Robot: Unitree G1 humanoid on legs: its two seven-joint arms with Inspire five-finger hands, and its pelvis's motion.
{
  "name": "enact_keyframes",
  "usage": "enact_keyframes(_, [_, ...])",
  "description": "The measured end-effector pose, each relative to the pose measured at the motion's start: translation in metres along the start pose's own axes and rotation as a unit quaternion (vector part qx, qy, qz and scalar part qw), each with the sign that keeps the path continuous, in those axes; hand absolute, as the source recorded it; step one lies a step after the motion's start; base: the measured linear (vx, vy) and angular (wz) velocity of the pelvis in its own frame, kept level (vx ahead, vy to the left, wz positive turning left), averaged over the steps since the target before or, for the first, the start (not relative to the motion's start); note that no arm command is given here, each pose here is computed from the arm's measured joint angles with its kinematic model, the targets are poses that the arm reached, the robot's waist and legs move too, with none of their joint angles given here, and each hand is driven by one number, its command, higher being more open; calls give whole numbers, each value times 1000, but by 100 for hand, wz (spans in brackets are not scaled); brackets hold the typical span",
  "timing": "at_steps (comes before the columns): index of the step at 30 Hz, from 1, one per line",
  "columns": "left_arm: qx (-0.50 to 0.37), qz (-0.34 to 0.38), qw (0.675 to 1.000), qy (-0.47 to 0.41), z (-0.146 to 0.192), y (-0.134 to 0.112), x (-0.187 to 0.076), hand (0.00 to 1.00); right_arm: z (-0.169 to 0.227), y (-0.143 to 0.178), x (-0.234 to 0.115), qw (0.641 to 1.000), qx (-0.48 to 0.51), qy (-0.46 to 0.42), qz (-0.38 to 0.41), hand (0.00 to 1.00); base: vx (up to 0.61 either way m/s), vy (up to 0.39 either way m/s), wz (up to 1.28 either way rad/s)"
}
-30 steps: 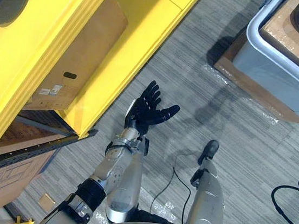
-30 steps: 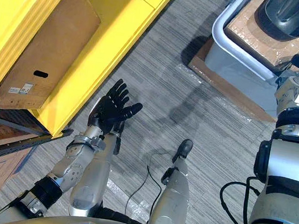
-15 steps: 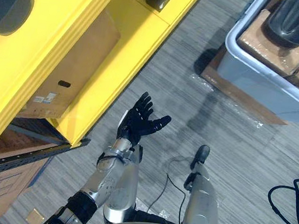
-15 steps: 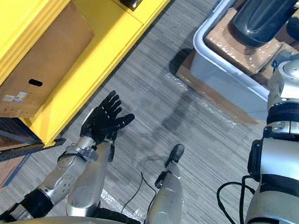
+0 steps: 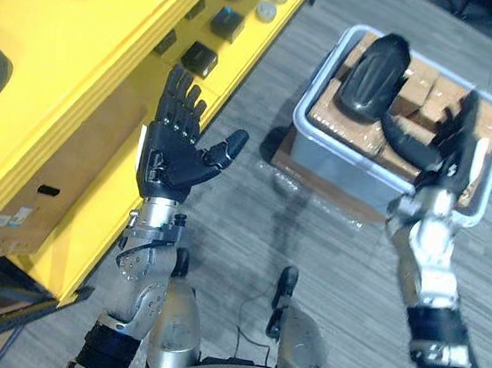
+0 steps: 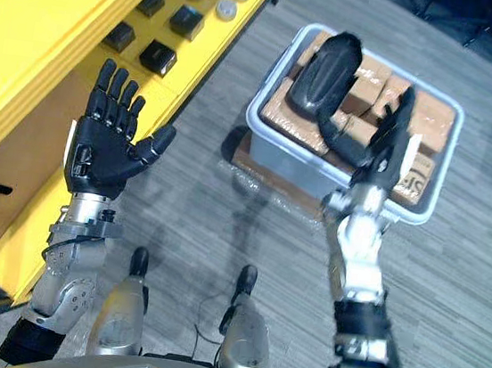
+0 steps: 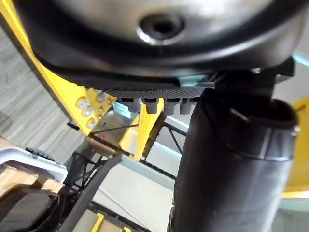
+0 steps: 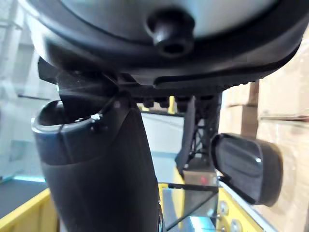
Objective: Walk over and take three plastic housings, then place them on the shelf
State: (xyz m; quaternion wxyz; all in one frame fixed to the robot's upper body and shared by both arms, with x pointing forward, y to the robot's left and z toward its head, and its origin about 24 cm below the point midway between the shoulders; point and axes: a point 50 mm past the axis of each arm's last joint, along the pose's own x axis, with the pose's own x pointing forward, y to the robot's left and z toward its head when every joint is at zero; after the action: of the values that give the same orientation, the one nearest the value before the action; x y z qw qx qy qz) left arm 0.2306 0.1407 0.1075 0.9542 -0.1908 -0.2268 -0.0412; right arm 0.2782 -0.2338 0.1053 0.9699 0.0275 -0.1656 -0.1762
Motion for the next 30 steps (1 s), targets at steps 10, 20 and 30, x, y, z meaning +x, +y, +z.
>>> enact_keyframes(10, [-16, -13, 999, 28, -8, -12, -6, 100, -20, -7, -44, 998, -2, 57, 26, 100, 34, 1, -21])
enact_keyframes(20, [-13, 0, 996, 90, -21, -9, -23, 100, -38, -12, -71, 993, -6, 110, 37, 100, -2, 13, -57])
enact_keyframes(30, [13, 116, 983, 139, -41, 22, -33, 100, -40, -7, -74, 988, -6, 117, 99, 100, 44, -48, -40])
